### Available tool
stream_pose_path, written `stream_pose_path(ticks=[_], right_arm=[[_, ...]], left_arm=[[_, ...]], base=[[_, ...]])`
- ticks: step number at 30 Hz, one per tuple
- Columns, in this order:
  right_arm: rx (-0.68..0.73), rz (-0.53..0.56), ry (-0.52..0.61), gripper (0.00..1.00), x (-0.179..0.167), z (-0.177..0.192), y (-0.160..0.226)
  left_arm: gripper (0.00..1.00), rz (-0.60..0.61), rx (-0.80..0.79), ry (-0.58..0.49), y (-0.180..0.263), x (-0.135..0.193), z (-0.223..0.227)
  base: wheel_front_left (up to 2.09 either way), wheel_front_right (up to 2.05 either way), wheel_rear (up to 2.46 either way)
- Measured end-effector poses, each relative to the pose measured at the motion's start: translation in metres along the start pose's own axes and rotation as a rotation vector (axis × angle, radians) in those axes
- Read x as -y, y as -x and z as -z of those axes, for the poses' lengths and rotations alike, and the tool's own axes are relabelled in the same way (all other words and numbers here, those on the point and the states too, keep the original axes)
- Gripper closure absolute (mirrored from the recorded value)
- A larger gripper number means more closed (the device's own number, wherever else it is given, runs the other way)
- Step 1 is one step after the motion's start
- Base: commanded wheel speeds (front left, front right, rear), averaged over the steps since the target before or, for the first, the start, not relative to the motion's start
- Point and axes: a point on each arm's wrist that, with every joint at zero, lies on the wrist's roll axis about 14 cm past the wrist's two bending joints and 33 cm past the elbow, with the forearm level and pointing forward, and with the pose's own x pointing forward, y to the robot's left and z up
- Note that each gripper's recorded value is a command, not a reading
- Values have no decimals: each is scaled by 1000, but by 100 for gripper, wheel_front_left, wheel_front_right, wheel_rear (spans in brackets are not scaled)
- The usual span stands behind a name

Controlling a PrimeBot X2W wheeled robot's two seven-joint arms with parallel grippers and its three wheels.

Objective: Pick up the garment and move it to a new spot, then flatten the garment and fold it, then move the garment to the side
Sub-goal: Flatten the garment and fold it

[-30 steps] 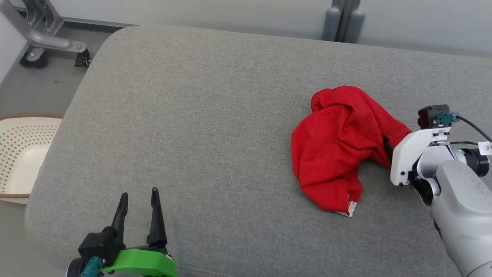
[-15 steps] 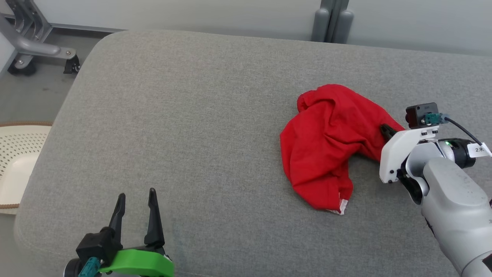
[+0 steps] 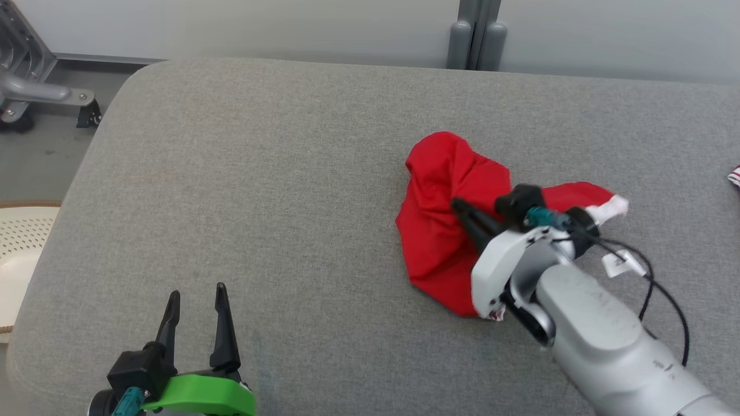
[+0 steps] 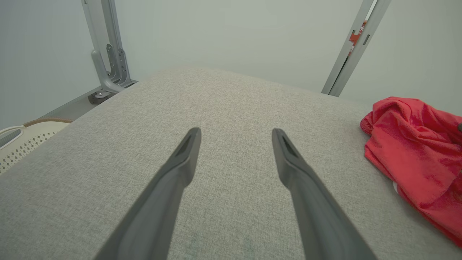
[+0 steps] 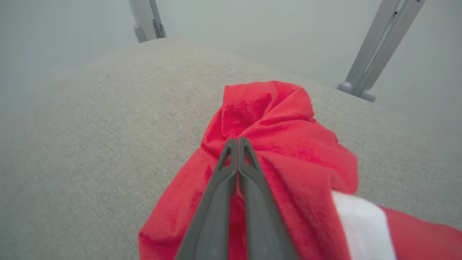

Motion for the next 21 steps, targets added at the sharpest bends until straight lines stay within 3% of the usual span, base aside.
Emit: stream_pose_path(ticks=[5, 8, 9, 10, 11, 16, 21], right_arm=[[-94, -161, -52, 100, -72, 37, 11], [-145, -192, -80, 100, -88, 58, 20], [-142, -191, -93, 81, -89, 59, 21], [-140, -189, -105, 51, -89, 60, 22], [-135, -188, -113, 0, -90, 60, 23], [-70, -170, -140, 0, -85, 48, 24], [68, -116, -163, 0, -64, 13, 23]], left_arm=[[0, 2, 5, -3, -1, 0, -2], [0, 4, 4, -3, -1, 0, -1], [0, 4, 4, -3, -2, 0, -1], [0, 3, 4, -4, -2, 0, -1], [0, 3, 4, -4, -2, 0, -1], [0, 8, 9, -4, -4, 1, -3], [0, 21, 16, -1, -4, 5, -5]], base=[[0, 0, 0], [0, 0, 0], [0, 0, 0], [0, 0, 0], [0, 0, 0], [0, 0, 0], [0, 0, 0]])
